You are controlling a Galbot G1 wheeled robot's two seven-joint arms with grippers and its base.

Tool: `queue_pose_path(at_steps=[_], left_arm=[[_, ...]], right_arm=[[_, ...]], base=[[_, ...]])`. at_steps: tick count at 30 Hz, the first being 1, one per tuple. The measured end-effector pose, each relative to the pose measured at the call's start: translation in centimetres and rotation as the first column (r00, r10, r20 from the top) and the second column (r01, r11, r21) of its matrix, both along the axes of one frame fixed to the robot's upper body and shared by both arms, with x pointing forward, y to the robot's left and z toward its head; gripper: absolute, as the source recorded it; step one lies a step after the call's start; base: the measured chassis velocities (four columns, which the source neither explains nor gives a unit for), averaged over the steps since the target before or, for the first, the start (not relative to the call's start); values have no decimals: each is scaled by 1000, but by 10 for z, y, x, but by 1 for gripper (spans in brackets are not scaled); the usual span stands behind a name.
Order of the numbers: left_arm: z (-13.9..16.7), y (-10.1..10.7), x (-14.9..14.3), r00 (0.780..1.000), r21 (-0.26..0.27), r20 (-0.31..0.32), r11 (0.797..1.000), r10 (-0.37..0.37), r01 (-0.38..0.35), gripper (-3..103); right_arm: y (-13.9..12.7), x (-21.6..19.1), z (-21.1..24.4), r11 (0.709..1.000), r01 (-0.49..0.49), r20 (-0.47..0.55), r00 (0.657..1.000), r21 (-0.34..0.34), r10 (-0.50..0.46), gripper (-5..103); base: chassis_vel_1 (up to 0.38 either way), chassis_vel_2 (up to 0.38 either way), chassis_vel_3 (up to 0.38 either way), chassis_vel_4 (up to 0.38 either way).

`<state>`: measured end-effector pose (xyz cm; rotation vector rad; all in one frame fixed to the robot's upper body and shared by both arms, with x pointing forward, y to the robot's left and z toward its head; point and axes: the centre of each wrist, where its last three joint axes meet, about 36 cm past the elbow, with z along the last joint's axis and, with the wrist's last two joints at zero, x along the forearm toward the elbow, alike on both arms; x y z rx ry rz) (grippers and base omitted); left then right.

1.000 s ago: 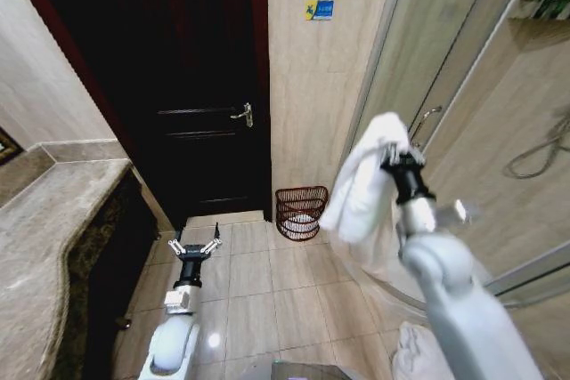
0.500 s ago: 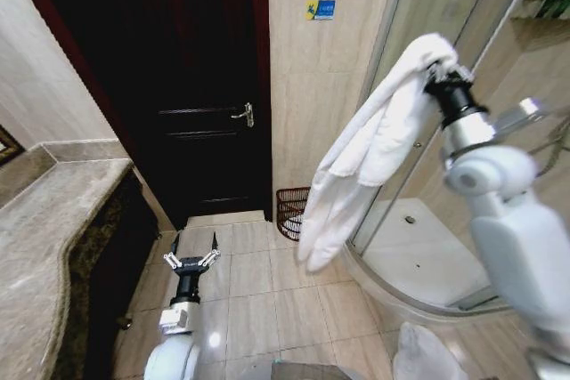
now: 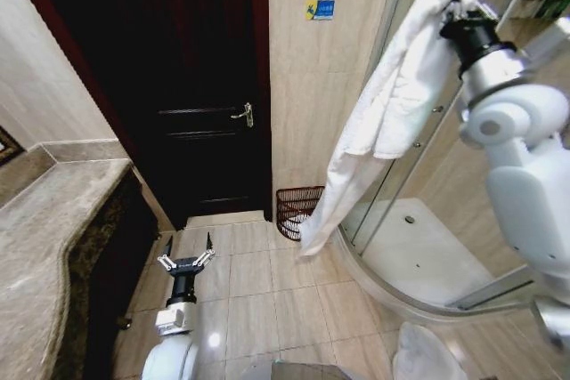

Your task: Discard the used towel into the hamper.

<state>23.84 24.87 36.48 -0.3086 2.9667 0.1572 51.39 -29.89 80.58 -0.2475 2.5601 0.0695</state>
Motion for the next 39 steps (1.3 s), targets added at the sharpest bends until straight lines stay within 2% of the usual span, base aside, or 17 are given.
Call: queue_pose_path(at_steps=[6,10,13,24,39], left_arm=[[-5,-1,-4,1000,-9,-17,1000,8,-8,100],[-7,0,-9,999,-6,-31,1000,7,-7,100],[-7,3,-12,999,6,-35,1000,8,-8,100],[-3,1,-12,1000,12,-18,1000,1,0,100],[0,0,-13,1000,16,-19,1000,-5,6,100]], right_arm=[[8,3,3,1000,-7,-8,1000,1,7,7],[2,0,4,1000,-5,-8,1000,-5,5,7],[-4,-6,0,999,-13,-15,1000,-34,13,7],[-5,-17,-2,999,-23,-19,1000,-49,22,7],[4,-21,-5,998,-39,-18,999,-44,38,7]], base=[[0,0,0,0],[0,0,0,0],[0,0,0,0],[-21,29,17,-17],[-137,138,135,-139]])
